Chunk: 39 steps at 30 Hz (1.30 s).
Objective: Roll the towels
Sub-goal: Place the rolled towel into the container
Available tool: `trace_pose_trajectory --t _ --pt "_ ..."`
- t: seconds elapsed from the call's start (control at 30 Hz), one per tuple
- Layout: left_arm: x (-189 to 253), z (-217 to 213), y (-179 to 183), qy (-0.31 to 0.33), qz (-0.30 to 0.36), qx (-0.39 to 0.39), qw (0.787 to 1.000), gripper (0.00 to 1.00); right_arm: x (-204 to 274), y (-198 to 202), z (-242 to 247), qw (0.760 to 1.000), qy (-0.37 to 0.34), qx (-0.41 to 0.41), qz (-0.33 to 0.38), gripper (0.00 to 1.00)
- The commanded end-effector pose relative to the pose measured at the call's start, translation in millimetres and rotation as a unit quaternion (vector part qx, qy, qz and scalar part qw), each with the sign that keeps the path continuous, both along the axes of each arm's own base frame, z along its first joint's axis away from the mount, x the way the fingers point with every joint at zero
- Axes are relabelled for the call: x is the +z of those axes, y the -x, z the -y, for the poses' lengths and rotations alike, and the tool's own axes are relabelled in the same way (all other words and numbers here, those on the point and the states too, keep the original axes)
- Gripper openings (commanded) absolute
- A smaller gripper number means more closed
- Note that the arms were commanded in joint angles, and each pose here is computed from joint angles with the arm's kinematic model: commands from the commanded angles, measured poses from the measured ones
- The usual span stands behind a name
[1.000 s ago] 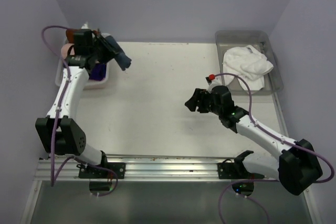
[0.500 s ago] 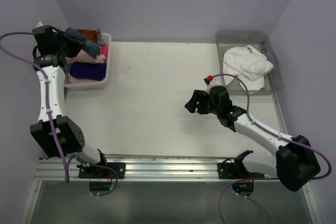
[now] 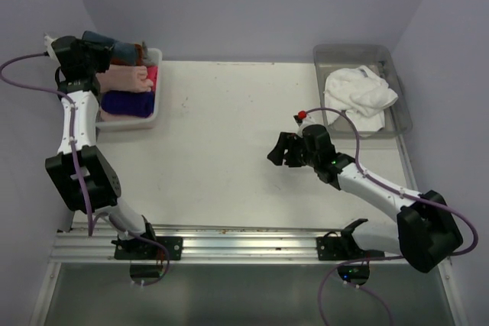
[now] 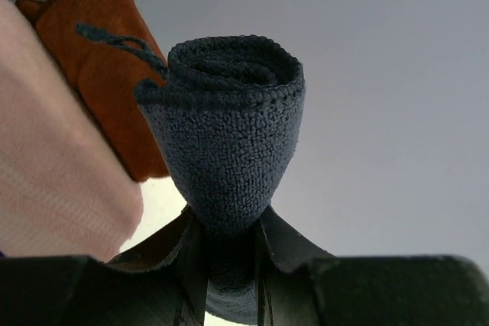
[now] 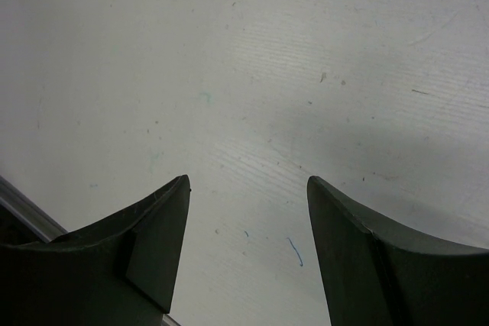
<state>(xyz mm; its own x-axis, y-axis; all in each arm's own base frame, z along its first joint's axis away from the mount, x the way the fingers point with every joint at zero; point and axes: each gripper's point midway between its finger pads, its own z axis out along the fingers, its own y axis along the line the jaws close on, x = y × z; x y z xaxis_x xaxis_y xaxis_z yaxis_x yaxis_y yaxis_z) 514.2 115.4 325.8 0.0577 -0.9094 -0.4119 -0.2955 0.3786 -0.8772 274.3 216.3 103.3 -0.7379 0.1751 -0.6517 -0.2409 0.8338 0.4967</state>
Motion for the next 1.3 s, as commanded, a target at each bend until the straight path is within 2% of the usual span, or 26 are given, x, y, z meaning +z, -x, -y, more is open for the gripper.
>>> trace_pose_trajectory --t 0.0,0.17,0.43,0.6,0.63,0.7,0.73,0.83,1.1,1.13,1.27 --pt "19 -18 -18 0.0 0.067 0.033 0.997 0.28 19 -9 -9 1.0 -0.018 0.007 0.017 0.67" --pt "-11 -24 -22 0.005 0.058 0.05 0.997 0.28 19 -8 -8 1.0 -0.017 0.005 0.017 0.67" --pt "-69 -30 -21 0.013 0.006 0.065 0.998 0.29 19 -5 -4 1.0 -0.008 0.005 0.014 0.67" --pt "-82 -30 -28 0.017 -0.015 0.06 0.998 0.42 19 -4 -2 1.0 -0.006 0.0 0.014 0.67" --pt "-98 -30 -27 0.026 -0.046 0.06 0.997 0.48 19 -4 -1 1.0 -0.007 -0.001 0.014 0.67" --pt "-98 -31 -28 0.032 -0.072 0.059 0.995 0.53 19 -4 -2 1.0 -0.009 -0.003 0.012 0.67" --pt "-113 -29 -24 0.038 -0.108 0.057 0.992 0.55 19 -5 -2 1.0 -0.01 -0.003 0.012 0.67" --pt "-110 -30 -25 0.033 -0.132 0.057 0.989 0.6 19 -4 -3 1.0 -0.014 -0.002 0.012 0.67" --pt "-88 -27 -26 0.016 -0.116 0.043 0.992 0.71 21 -3 -2 1.0 -0.015 -0.004 0.015 0.67" --pt "-89 -27 -25 0.016 -0.124 0.041 0.991 0.76 22 -3 0 1.0 -0.012 -0.007 0.015 0.67" --pt "-75 -24 -27 0.008 -0.117 0.029 0.993 0.85 24 -3 3 1.0 -0.007 -0.01 0.022 0.67"
